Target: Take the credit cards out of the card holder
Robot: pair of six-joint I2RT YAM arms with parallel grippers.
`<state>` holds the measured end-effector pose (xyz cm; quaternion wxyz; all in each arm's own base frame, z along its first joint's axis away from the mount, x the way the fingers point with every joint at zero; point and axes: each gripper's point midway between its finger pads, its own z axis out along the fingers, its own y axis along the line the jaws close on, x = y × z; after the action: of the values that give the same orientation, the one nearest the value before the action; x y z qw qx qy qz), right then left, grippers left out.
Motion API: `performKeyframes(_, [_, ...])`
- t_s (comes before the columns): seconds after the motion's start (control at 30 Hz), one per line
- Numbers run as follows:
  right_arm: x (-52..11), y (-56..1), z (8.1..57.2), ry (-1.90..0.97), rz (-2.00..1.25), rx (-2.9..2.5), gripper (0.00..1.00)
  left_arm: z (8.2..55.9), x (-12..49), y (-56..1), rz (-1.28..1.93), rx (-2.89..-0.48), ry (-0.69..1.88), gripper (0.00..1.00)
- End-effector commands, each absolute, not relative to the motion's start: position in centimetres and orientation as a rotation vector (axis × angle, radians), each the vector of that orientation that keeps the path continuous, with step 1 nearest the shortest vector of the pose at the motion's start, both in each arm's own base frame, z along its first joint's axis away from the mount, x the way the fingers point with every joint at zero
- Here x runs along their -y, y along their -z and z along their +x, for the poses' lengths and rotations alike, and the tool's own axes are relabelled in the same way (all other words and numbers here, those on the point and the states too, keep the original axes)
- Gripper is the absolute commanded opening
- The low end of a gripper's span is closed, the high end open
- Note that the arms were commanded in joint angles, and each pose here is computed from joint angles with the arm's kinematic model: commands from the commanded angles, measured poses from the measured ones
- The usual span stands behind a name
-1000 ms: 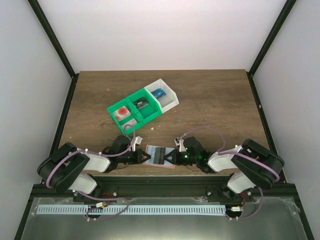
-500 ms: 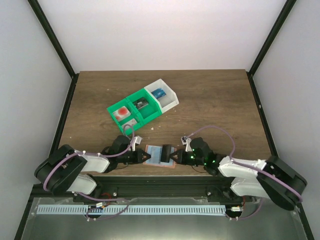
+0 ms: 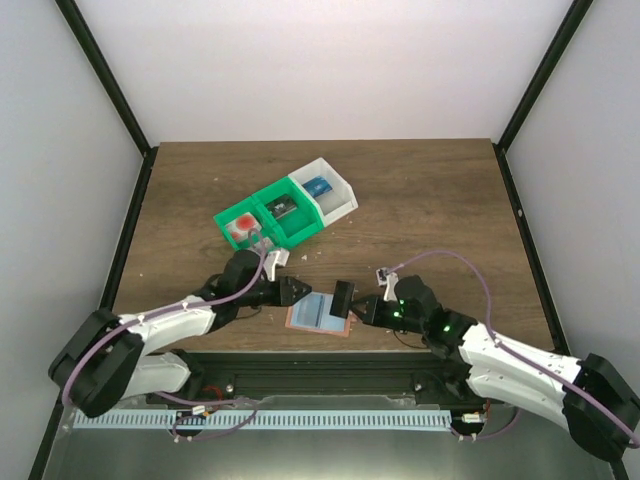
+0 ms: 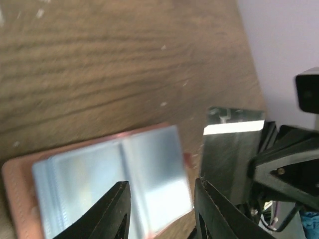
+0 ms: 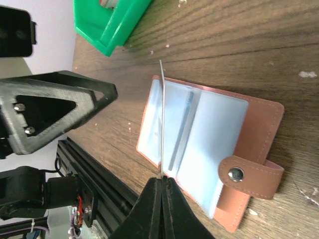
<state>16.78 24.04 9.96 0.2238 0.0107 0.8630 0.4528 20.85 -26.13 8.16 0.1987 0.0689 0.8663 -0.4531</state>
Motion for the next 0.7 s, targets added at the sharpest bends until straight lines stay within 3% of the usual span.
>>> performKeyframes(0.0, [-24.3, -13.3, 17.6, -1.283, 0.073, -2.338, 0.01, 21.6, 26.5, -12.2, 0.353, -2.28, 1.216, 0.37])
performKeyframes(0.13, [-24.7, -15.0, 17.2, -1.385, 0.141, -2.32, 0.0, 20.3, 26.9, -17.1, 0.587, -2.001, 1.151, 0.32])
performKeyframes(0.3, [-25.4, -16.5, 16.4, -1.552, 0.197, -2.293, 0.0, 17.7, 26.6, -21.6, 0.769, -1.694, 1.056, 0.34])
performKeyframes(0.67, [-26.7, -19.8, 15.2, -1.865, 0.271, -2.218, 0.0, 13.8, 28.2, -21.5, 1.15, -1.517, 0.888, 0.4])
